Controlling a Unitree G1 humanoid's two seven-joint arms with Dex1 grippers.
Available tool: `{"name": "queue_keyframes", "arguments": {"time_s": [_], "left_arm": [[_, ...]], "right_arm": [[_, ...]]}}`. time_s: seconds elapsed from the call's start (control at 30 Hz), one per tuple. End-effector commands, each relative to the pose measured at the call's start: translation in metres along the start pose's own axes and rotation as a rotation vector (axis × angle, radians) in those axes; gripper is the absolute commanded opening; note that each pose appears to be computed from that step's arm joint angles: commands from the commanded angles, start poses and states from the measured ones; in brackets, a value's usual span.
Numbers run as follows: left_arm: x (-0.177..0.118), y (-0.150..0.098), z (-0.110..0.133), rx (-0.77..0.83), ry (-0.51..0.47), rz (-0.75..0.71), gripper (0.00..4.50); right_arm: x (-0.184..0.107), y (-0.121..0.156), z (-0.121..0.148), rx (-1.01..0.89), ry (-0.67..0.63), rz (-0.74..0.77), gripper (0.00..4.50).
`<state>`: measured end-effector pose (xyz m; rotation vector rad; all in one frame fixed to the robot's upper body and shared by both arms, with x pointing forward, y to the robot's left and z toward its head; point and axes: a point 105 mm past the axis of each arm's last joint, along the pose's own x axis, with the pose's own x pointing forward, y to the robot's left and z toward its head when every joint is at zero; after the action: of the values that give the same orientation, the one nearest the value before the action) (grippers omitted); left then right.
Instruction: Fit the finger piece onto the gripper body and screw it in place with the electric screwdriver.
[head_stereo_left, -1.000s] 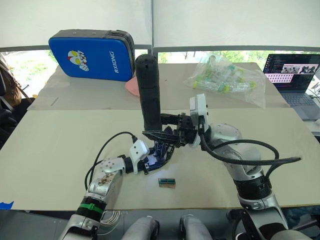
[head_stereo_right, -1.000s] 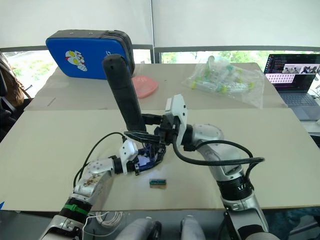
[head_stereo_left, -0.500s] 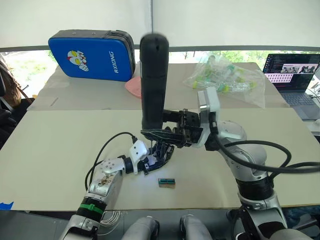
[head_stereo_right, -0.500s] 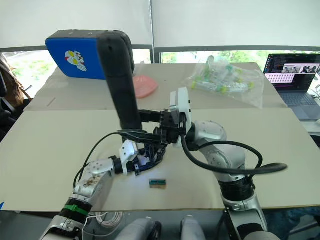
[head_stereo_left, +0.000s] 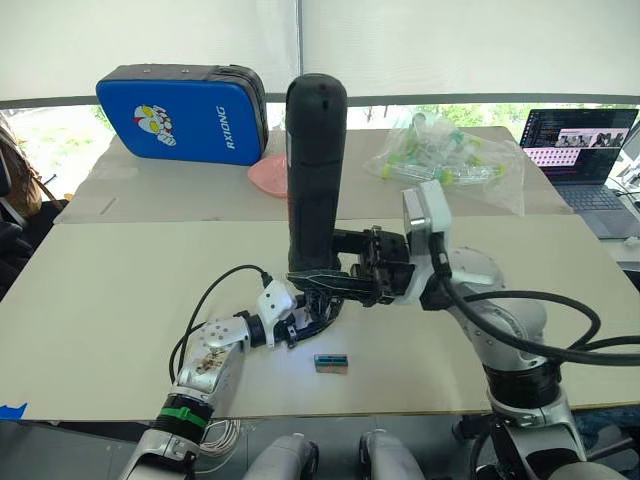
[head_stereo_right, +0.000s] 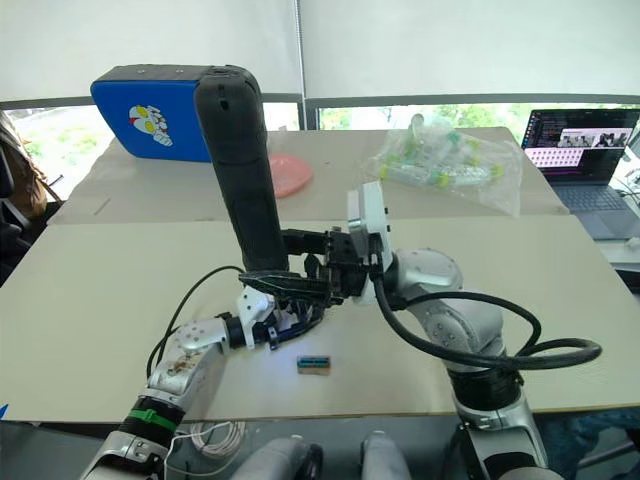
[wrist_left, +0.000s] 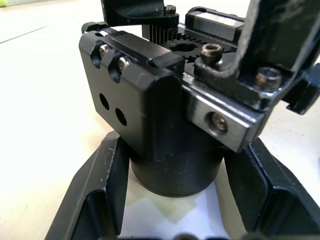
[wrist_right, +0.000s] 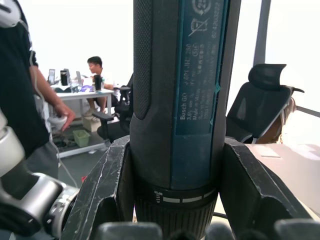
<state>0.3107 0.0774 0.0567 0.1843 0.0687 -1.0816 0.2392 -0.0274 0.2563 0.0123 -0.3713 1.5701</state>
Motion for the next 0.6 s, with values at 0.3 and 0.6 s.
{"name": "queue_keyframes", "arguments": {"time_s": [0.3,0.6], "left_arm": [[-0.026,-0.003,-0.039,-0.117,0.119,0.043,4.48],[-0.107,0.008,-0.015,-0.110,0.061,0.040,4.48]], "right_arm": [[-0.013,0.014,0.042,-0.073,0.019,0.034,1.95],[-0.104,0.003,0.036,0.265,0.461,-0.266,1.95]]}}
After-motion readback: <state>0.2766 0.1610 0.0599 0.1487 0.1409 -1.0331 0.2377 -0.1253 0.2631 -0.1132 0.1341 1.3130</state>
